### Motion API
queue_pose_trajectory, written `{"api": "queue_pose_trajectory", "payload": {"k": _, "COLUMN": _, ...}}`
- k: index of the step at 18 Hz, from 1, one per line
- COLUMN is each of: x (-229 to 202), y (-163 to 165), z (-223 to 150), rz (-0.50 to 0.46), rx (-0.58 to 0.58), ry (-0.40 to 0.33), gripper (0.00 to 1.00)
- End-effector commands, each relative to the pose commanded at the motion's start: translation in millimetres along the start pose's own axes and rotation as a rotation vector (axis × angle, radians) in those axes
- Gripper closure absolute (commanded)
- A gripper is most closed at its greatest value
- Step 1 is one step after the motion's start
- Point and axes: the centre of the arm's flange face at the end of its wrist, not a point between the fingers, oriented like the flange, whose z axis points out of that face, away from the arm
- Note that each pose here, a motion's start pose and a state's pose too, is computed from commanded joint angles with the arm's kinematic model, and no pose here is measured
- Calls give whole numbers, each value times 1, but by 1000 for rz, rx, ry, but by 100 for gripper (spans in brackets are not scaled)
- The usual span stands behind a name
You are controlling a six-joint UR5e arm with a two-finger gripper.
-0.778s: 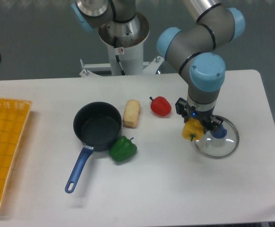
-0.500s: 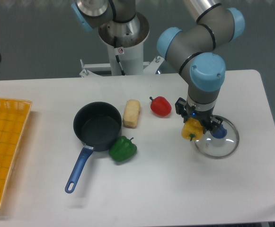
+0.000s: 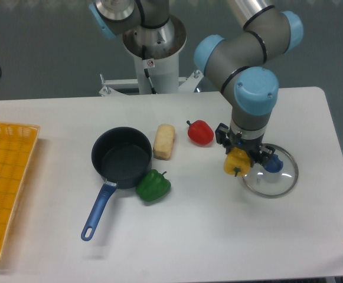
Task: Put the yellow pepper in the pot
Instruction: 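Carry the yellow pepper across the table over the dark saucepan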
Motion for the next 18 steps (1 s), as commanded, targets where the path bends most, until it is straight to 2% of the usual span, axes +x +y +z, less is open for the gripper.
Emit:
{"api": "queue_pose_trajectory", "payload": {"k": 9, "x": 110, "y": -78, "z": 1, "rz": -50, "rx": -8, "ry": 7, "gripper": 48}}
{"api": "queue_pose_trajectory", "payload": {"k": 11, "x": 143, "y": -95, "z": -3, "rz": -28, "rx": -12, "ry": 2, "gripper": 48}}
{"api": "queue_pose_trajectory", "payload": {"k": 18, "x": 230, "y": -124, "z": 4, "rz": 31, "rx": -44, "ry": -3, "gripper": 48}}
